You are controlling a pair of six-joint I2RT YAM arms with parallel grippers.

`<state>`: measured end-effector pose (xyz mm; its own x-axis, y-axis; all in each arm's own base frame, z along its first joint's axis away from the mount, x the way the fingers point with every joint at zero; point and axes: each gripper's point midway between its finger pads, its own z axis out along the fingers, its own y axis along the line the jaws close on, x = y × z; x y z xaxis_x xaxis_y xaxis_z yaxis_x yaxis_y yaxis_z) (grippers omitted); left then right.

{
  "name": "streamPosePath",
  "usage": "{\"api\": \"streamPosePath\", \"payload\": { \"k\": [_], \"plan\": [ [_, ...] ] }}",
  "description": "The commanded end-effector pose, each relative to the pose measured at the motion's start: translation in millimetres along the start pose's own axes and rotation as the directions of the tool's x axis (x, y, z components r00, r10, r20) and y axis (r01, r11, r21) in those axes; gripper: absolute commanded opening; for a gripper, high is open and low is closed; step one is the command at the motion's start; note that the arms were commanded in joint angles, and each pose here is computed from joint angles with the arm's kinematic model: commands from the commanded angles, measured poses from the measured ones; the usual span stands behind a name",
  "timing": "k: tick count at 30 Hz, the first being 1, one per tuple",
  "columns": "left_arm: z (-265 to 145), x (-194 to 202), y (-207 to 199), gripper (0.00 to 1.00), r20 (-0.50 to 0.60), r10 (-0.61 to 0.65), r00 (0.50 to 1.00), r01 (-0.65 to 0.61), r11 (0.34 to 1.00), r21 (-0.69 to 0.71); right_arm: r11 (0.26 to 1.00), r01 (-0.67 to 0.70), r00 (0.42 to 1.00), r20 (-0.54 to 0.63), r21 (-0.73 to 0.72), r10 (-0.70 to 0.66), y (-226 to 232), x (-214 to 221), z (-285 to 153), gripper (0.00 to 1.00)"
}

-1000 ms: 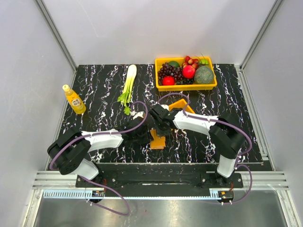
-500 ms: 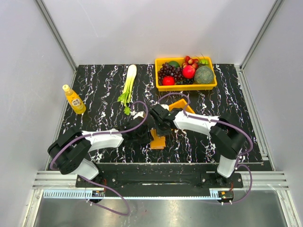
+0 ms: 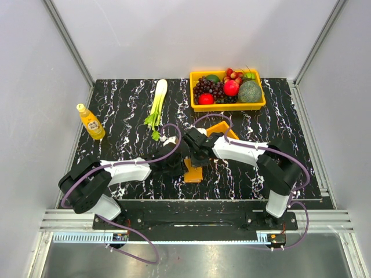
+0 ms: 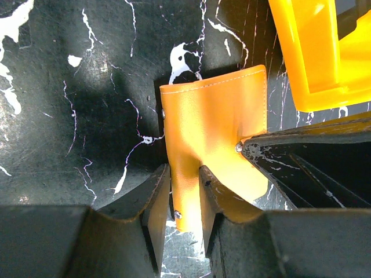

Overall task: Put the credit cards into the card holder
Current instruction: Close the card holder at the center of the board.

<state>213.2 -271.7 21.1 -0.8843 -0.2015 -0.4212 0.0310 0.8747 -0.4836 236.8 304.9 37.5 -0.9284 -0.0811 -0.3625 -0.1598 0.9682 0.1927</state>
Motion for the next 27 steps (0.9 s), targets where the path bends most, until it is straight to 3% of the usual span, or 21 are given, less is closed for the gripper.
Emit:
{"api": "streamPosePath", "payload": {
  "k": [1,13,20,27],
  "plan": [
    [2,-3,-5,0.3,0.006,0.011,1.0,-0.011,1.0,0.005,1.0,-0.003,1.0,0.007,-0.002,0.003,8,-2,5,0.0],
    [2,-4,-9,0.3,0.005,0.014,1.0,-0.014,1.0,0.016,0.998,0.067,0.995,-0.073,0.003,-0.067,7,22,17,0.0],
    [2,-3,-9,0.3,0.003,0.011,1.0,-0.011,1.0,0.016,0.988,0.083,0.983,-0.171,0.129,-0.06,-20,50,37,0.0],
    [1,-3,-6,0.3,0.006,0.008,1.0,-0.008,1.0,0.009,0.972,0.08,0.985,-0.17,0.221,-0.042,-49,71,46,0.0]
  ]
}}
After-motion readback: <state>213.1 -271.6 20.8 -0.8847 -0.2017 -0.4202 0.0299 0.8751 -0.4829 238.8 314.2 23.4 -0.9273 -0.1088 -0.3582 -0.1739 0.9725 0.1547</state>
